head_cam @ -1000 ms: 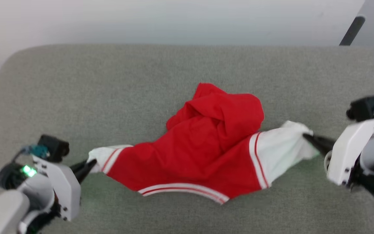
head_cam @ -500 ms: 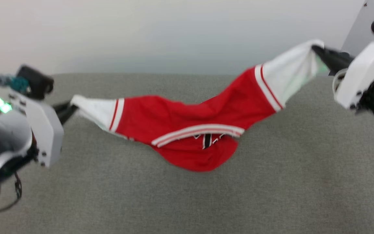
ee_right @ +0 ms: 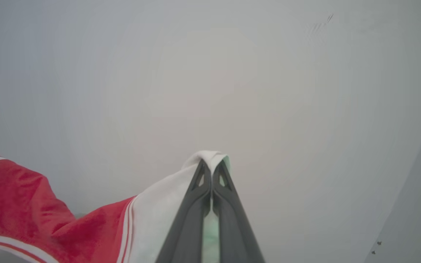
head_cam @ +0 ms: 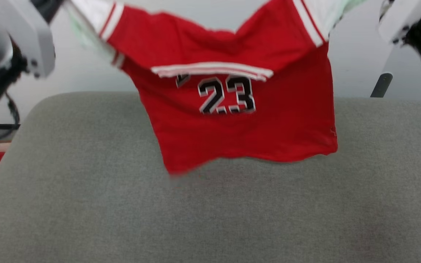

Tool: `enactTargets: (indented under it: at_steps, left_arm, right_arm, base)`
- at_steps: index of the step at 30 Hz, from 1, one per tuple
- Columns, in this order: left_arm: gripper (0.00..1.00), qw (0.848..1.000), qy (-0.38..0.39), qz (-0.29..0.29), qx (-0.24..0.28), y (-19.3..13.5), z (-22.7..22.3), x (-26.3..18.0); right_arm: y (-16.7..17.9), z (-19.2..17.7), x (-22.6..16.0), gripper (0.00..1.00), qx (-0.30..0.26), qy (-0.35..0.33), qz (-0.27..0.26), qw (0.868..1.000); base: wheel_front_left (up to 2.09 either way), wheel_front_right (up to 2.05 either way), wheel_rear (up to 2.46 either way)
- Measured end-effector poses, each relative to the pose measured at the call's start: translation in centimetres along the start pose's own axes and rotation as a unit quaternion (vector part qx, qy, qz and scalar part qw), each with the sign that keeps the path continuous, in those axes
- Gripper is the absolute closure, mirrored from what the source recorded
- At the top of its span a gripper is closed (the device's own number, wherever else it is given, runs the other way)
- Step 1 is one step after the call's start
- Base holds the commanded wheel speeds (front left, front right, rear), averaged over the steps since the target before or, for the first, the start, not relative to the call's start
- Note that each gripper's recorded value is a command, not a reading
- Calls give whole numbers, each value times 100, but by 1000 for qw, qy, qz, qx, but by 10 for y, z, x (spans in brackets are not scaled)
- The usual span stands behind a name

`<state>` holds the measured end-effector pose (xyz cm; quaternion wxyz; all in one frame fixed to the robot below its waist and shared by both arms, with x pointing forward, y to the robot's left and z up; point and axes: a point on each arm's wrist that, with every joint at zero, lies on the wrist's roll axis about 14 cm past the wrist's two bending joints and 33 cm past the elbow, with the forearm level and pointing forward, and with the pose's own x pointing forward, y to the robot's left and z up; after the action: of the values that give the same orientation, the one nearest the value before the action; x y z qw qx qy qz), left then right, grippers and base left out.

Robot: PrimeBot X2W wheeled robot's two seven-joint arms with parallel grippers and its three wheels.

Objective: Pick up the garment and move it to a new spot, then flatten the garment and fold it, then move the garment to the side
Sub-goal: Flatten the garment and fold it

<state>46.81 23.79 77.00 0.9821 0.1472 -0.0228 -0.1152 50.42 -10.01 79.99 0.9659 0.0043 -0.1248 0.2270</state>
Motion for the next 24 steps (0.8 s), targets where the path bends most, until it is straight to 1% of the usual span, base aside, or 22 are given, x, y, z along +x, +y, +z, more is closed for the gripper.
enactTargets:
  at_steps: [3,5,6,8,9,11,16,19,23,24]
  left_arm:
    - [100,999,-37,22,-11,9,24,6]
    - [100,996,-71,49,-36,19,43,9]
    - [100,994,-82,58,-40,23,51,9]
    - [100,993,-90,69,-23,27,59,11]
    - [100,993,-94,72,-29,28,62,13]
    - [100,992,-100,76,-23,30,68,16]
    - [100,990,-115,73,-38,28,77,29]
    - [100,989,-123,77,-39,32,84,39]
    - [100,982,-160,93,-40,39,101,57]
    - [100,980,-169,98,-31,40,103,63]
  right_arm:
    - [5,17,8,100,-21,-28,4,999]
    - [5,25,12,100,-32,-43,3,999]
    - [4,28,14,100,-35,-48,1,998]
    - [3,34,17,100,-39,-58,-2,998]
    - [4,36,18,100,-40,-61,-2,997]
    - [4,37,22,100,-45,-64,-2,997]
    - [-3,34,31,100,-44,-68,-8,997]
    - [-12,35,39,100,-47,-67,-15,997]
    - [-25,46,57,100,-62,-90,-23,994]
    - [-29,46,62,100,-73,-95,-25,993]
  base:
    - [0,0,0]
    - [0,0,0]
    - [0,0,0]
    - [0,0,0]
    - [0,0,0]
    - [0,0,0]
    - [0,0,0]
    - [0,0,0]
    - [0,0,0]
    - [0,0,0]
